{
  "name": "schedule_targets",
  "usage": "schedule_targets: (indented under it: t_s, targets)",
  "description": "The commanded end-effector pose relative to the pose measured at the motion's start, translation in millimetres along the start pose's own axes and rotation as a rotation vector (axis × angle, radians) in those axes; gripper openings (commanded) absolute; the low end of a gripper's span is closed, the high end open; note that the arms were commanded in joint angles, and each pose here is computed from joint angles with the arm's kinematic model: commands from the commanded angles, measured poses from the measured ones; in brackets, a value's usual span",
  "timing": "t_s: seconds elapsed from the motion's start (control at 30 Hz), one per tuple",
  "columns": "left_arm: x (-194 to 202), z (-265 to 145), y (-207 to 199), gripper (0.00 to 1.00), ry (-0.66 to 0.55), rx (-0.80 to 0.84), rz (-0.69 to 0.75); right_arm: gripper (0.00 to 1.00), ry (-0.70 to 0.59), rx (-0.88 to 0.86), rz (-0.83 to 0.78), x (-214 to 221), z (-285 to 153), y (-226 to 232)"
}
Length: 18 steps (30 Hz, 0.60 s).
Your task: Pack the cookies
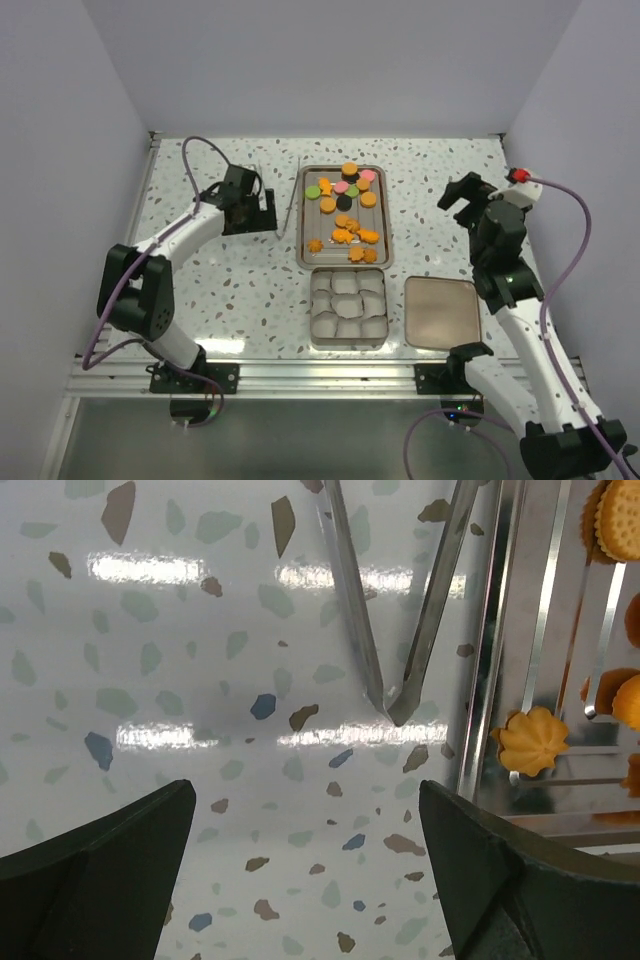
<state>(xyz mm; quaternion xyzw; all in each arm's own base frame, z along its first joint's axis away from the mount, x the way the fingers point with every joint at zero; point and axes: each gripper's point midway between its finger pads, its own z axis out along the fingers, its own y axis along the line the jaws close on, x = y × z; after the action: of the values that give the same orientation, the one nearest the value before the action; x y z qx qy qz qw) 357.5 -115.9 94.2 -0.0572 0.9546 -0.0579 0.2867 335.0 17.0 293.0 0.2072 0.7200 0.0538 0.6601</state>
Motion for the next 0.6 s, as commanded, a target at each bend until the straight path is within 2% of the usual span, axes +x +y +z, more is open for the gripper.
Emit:
schedule_targets:
  t_s: [0.0, 0.03, 0.2, 0.3, 0.43, 0.57]
  targets:
    - [-37, 7, -27, 1.00, -0.101, 0.092, 0.026, 0.99, 0.238, 0.180, 0.020, 48, -33, -42]
    - [-34, 15, -29, 1.00, -0.085, 0.100, 0.033, 0.99, 0.299, 0.200, -0.008, 57, -43, -48]
    - [-32, 38, -48, 1.00, -0.064, 0.118, 0.075, 0.99, 0.428, 0.197, -0.119, 61, -58, -50]
    - [-25, 53, -59, 1.00, -0.046, 0.098, 0.112, 0.99, 0.509, 0.122, -0.174, 71, -68, -44]
    - [-24, 67, -68, 1.00, -0.027, 0.072, 0.118, 0.99, 0.474, 0.009, -0.164, 66, -79, -32]
    - [-25, 77, -62, 1.00, -0.022, 0.020, 0.091, 0.99, 0.465, -0.004, -0.176, 63, -80, -31]
